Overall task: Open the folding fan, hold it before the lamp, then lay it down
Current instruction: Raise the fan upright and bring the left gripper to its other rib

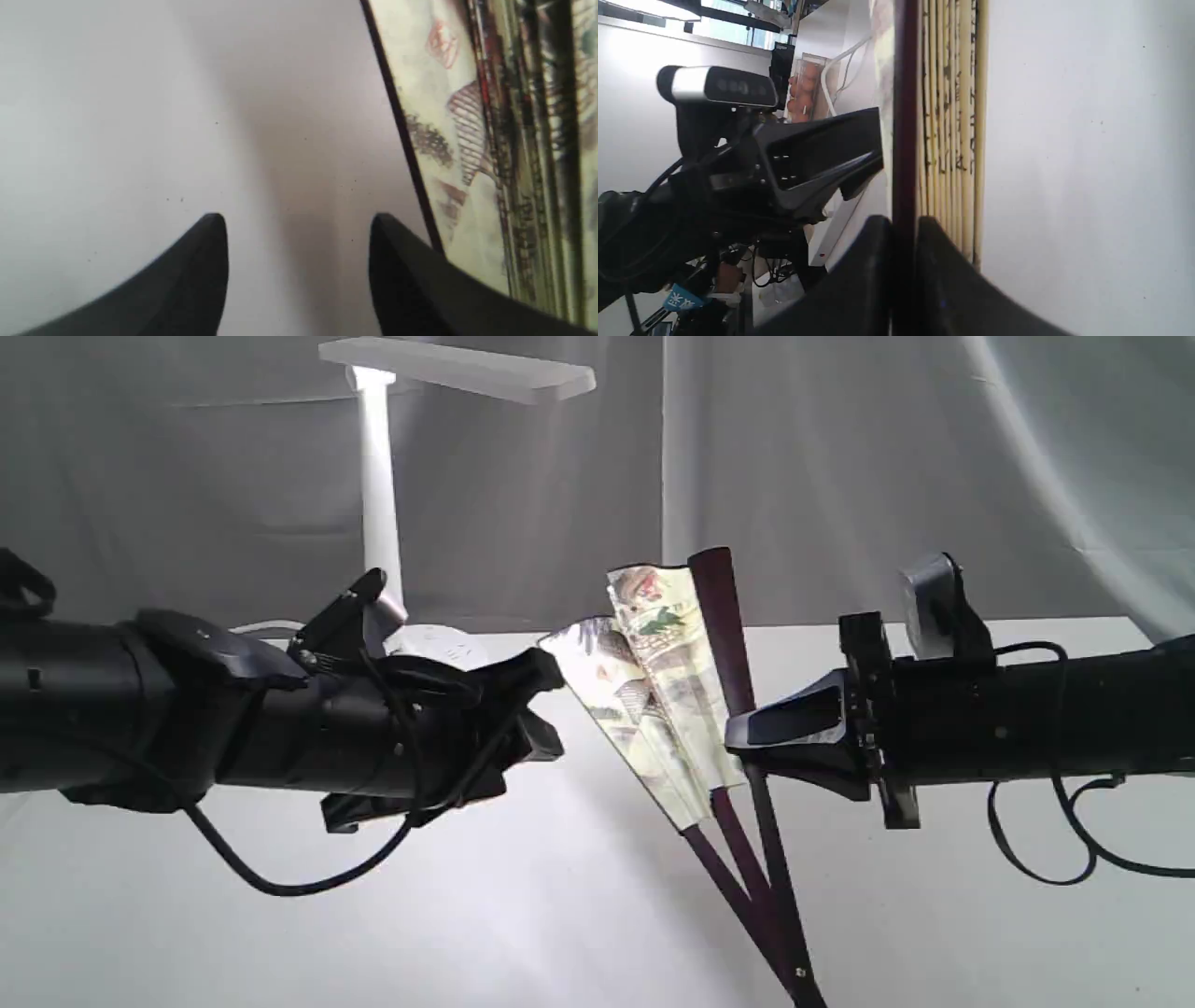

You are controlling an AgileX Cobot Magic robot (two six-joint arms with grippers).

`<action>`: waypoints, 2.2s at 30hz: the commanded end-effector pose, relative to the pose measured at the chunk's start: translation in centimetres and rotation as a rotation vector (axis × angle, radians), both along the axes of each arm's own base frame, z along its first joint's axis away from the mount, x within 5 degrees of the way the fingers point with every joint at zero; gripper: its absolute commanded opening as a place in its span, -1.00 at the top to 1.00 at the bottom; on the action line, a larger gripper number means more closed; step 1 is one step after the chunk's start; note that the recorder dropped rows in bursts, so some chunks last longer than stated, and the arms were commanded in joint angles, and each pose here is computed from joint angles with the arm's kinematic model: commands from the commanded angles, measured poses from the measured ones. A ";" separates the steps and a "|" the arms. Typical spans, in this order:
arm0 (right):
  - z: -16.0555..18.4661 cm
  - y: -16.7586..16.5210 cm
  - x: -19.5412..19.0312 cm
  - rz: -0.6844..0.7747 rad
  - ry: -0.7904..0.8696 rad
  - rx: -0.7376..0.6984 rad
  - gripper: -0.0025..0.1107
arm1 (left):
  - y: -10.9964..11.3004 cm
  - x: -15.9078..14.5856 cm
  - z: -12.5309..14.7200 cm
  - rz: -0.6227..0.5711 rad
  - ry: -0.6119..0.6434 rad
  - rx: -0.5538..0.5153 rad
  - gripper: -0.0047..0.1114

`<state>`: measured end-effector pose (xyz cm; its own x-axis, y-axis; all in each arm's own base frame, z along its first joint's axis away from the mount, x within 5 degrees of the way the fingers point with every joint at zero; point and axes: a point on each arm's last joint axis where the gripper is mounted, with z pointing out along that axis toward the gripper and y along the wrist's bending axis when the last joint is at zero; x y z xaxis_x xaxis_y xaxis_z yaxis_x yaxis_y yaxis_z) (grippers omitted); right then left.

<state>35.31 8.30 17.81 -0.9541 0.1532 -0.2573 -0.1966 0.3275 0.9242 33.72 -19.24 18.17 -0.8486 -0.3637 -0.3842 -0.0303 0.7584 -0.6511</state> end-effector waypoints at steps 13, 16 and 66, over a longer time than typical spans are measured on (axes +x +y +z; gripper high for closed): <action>0.7 -0.1 0.0 -0.006 -0.039 0.022 0.96 | 0.8 2.4 -0.7 0.005 0.070 -0.272 0.10; 0.7 -0.1 0.0 -0.009 -0.038 0.024 0.96 | 0.6 3.0 -0.6 -0.013 0.061 -0.292 0.10; 0.6 -0.1 -0.1 0.004 -0.041 0.014 0.96 | -2.5 7.7 -1.7 -0.119 0.071 -0.443 0.76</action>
